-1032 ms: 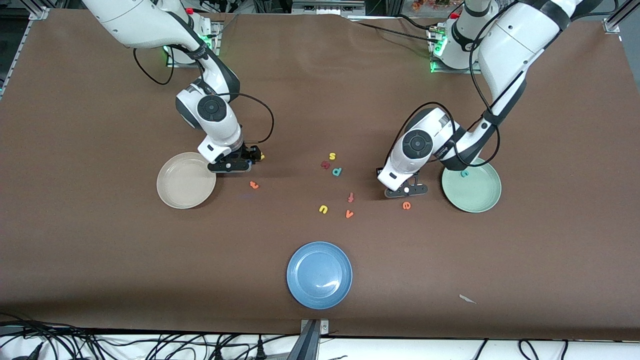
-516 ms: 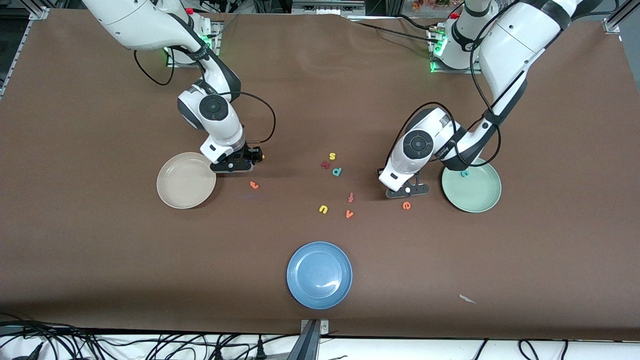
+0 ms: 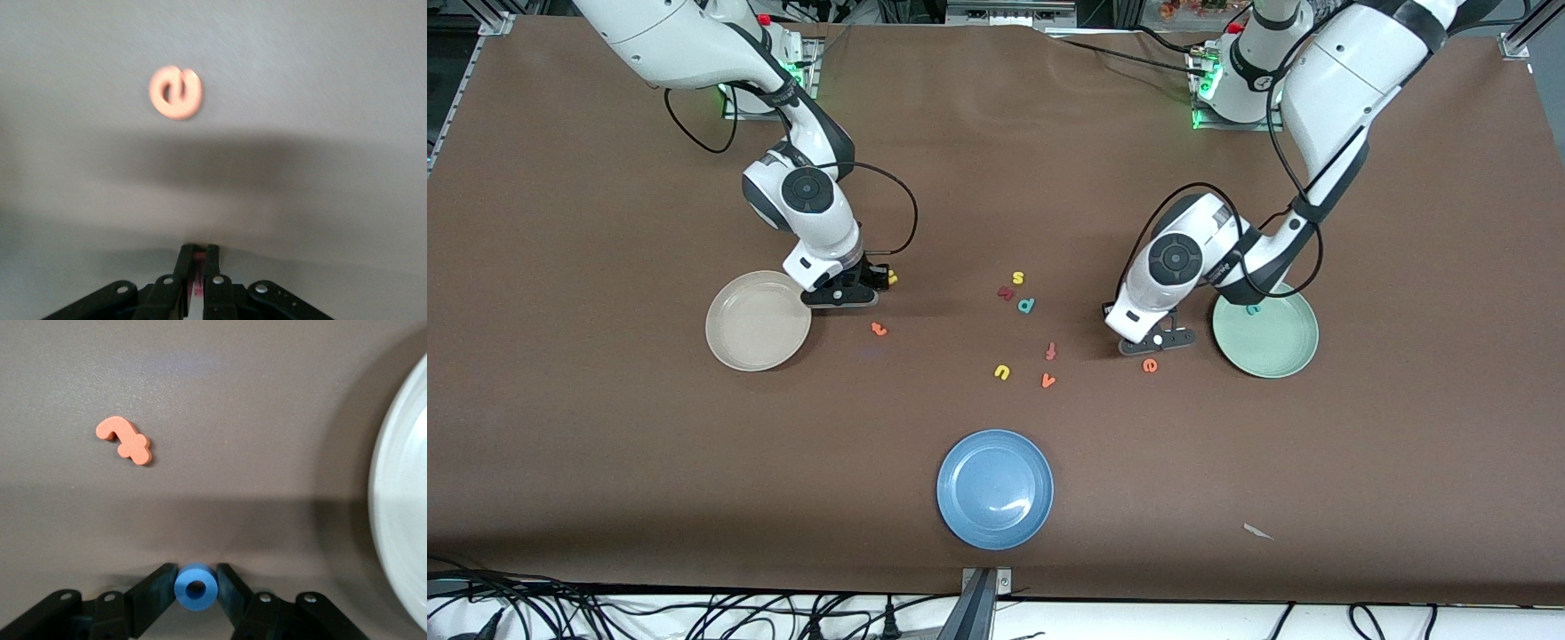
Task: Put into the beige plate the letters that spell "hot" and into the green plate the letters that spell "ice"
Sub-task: 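Place the maroon piece in the green plate while the right gripper moves the blue o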
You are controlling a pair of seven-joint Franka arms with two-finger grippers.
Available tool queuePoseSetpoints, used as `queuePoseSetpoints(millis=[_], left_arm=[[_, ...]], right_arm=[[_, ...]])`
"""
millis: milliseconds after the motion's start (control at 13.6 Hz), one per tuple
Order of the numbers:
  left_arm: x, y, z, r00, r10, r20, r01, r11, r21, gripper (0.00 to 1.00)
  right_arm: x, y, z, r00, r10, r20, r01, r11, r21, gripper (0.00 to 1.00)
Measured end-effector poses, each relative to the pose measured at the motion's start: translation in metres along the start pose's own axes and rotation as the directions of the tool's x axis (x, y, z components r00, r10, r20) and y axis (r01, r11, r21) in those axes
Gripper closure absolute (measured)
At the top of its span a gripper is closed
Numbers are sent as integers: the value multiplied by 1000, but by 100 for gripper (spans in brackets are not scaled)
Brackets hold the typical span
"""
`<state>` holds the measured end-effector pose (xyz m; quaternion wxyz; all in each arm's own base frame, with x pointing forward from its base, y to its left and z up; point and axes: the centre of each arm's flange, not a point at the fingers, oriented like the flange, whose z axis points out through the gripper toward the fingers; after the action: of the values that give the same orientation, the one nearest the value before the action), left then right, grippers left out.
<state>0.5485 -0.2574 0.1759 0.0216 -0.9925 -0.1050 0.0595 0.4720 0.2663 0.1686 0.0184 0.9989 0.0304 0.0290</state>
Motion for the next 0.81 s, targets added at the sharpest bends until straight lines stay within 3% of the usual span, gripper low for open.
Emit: queuePoseSetpoints(millis=[442, 811], left_arm=[[50, -53, -54, 991, -115, -72, 111, 992, -57, 90], [78, -129, -111, 994, -109, -13, 108, 992, -71, 90]], right_arm=[[7, 6, -5, 1000, -7, -17, 7, 1000, -8, 65], [40, 63, -56, 996, -81, -39, 76, 991, -112, 65]])
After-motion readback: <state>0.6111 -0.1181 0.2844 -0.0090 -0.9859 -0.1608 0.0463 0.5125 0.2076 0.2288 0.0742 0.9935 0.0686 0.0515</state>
